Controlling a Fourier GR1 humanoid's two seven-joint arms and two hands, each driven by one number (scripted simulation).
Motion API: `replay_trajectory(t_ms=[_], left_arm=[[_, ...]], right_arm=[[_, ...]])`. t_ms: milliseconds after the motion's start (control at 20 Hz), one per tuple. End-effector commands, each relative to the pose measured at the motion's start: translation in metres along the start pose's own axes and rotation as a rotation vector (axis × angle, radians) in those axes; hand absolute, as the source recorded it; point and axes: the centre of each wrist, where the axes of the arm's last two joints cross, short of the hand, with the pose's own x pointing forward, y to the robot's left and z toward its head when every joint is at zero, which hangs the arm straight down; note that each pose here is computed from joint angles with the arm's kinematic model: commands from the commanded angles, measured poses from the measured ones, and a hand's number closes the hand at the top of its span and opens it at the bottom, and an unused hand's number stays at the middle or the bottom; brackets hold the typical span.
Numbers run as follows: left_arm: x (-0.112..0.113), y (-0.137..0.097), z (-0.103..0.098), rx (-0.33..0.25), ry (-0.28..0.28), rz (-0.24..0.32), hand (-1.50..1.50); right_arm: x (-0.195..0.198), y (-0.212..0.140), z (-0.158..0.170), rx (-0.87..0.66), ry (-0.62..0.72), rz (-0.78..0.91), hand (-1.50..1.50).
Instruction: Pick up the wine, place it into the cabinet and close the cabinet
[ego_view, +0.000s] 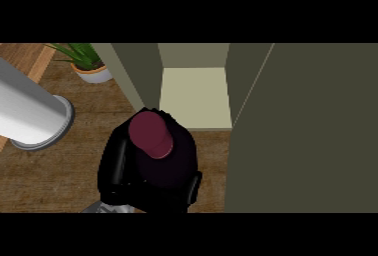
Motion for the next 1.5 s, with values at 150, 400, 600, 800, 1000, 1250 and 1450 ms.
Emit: replay_trajectory(t_ms=[150, 400, 600, 800, 1000, 1250, 1450], left_arm=[[-0.003, -0.041, -0.031, 0.041, -0.028, -0.053, 1.50], [-0.009, -0.038, -0.045, 0.067, -0.016, -0.050, 1.50], [-0.009, -0.054, -0.054, 0.075, -0.040, -0.093, 1.50], [-0.010, -0.043, -0.066, 0.095, -0.042, -0.106, 1.50], [-0.017, -0.053, -0.070, 0.109, -0.024, -0.100, 1.50], [-0.033, -0.042, -0.056, 0.160, -0.004, -0.049, 1.50], [-0.062, -0.024, -0.051, 0.174, -0.025, -0.057, 1.50]], right_arm=[[0.021, 0.007, 0.028, 0.032, -0.056, -0.035, -1.50], [0.017, 0.000, 0.028, 0.028, -0.062, -0.031, -1.50], [0.026, 0.005, 0.020, 0.042, -0.052, -0.020, -1.50], [0.028, 0.002, 0.021, 0.048, -0.068, -0.017, -1.50], [0.025, -0.005, 0.018, 0.051, -0.056, -0.018, -1.50], [0.023, 0.010, 0.029, 0.029, -0.065, -0.010, -1.50], [0.030, 0.005, 0.016, 0.038, -0.046, -0.023, -1.50]])
